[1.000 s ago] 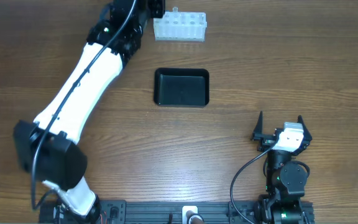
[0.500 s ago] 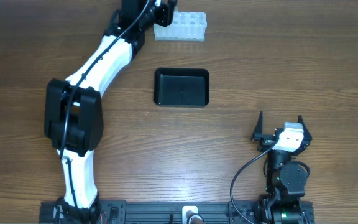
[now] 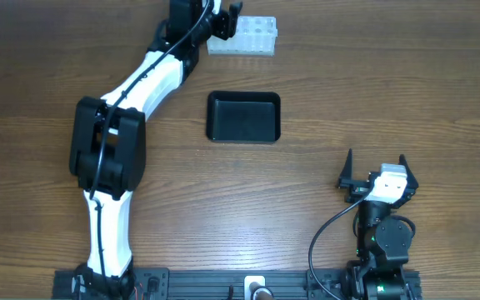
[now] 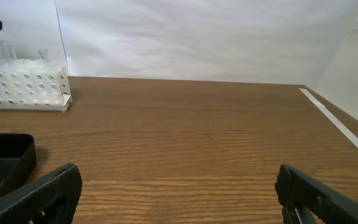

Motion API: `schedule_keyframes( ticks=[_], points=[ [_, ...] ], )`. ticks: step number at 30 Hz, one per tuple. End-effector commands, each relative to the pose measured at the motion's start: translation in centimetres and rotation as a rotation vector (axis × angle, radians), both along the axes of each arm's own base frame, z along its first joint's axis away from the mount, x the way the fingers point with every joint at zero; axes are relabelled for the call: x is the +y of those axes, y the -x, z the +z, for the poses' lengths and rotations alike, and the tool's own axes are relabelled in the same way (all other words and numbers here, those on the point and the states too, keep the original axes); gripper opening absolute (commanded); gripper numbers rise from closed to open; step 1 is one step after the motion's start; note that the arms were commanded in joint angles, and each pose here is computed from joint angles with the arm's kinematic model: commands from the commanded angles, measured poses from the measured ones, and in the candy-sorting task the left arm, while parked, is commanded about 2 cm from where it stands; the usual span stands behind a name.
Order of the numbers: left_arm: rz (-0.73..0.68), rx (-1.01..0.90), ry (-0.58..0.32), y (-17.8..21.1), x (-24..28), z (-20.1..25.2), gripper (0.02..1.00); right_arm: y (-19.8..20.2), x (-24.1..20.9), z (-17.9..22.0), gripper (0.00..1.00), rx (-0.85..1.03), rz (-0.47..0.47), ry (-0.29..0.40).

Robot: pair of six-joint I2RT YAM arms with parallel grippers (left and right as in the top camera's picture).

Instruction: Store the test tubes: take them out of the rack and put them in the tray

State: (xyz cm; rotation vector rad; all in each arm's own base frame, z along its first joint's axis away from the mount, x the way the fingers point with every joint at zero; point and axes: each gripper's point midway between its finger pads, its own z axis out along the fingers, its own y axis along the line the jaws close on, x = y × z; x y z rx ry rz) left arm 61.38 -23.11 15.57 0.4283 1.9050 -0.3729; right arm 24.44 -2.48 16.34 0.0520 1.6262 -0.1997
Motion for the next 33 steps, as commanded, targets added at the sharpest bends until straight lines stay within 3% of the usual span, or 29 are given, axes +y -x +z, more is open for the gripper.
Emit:
schedule_keyframes(
  ticks=[1, 33],
  points=[
    [-0.014, 0.016, -0.014, -0.2, 0.1, -1.8, 0.667, 0.1, -0.4, -0.1, 0.991, -0.001, -0.019, 0.005],
    [-0.016, -0.007, -0.009, -0.9, -0.7, -4.2, 0.652, 0.1, -0.4, -0.1, 0.991, 0.000, -0.019, 0.005]
  ],
)
